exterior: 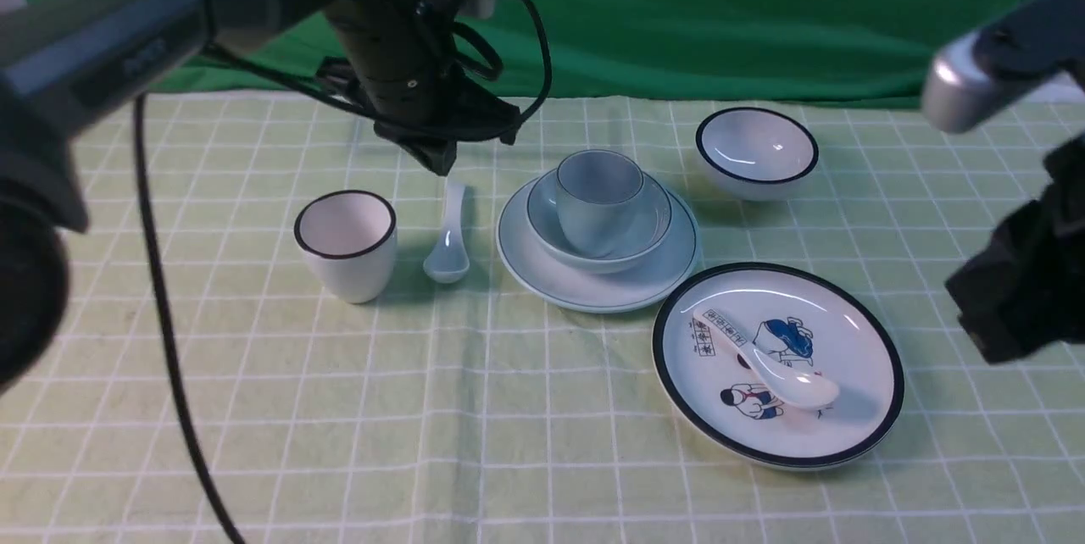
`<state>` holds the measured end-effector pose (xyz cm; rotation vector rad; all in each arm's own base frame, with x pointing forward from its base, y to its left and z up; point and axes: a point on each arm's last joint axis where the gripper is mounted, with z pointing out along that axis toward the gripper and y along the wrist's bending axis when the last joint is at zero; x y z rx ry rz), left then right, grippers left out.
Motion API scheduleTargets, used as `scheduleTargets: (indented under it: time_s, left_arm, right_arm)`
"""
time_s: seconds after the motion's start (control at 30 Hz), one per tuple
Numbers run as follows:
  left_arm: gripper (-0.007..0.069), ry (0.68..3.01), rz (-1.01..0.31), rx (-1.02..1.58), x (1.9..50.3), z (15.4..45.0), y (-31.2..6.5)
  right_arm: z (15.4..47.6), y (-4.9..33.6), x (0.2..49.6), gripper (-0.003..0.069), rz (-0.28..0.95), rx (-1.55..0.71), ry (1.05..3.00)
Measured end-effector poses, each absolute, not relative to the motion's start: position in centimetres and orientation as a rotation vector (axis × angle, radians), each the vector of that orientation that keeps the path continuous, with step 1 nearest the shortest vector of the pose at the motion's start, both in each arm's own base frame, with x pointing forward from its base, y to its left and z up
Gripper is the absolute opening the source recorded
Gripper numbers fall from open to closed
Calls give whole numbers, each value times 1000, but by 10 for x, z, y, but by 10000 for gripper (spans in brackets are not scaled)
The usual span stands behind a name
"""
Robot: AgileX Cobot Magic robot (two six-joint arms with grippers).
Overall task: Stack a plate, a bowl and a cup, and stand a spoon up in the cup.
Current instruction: Use the left arm to grab a blue soup spoon
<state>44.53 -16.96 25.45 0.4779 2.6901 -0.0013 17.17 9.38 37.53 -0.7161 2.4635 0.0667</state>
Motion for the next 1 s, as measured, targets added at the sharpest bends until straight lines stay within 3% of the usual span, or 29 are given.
scheduleTargets:
  time_s: [0.1, 0.33, 0.47, 0.73, 0.93, 1.0]
  left_arm:
    - [113, 2688, 15, 474, 457, 246, -173]
    - [358, 2704, 9, 406, 482, 207, -183]
    - [410, 2720, 28, 390, 486, 192, -183]
    - [390, 2757, 30, 349, 494, 160, -179]
    - [298, 2764, -18, 313, 497, 156, -177]
    - [227, 2765, -33, 312, 497, 156, -178]
  right_arm:
    - [378, 87, 160, 91, 79, -696, 2440]
    - [390, 71, 133, 91, 118, -655, 2355]
    - [391, 71, 131, 91, 131, -653, 2357]
    - [390, 73, 130, 94, 172, -653, 2370]
    - [390, 73, 130, 103, 174, -653, 2370]
    - [390, 73, 129, 106, 176, -653, 2371]
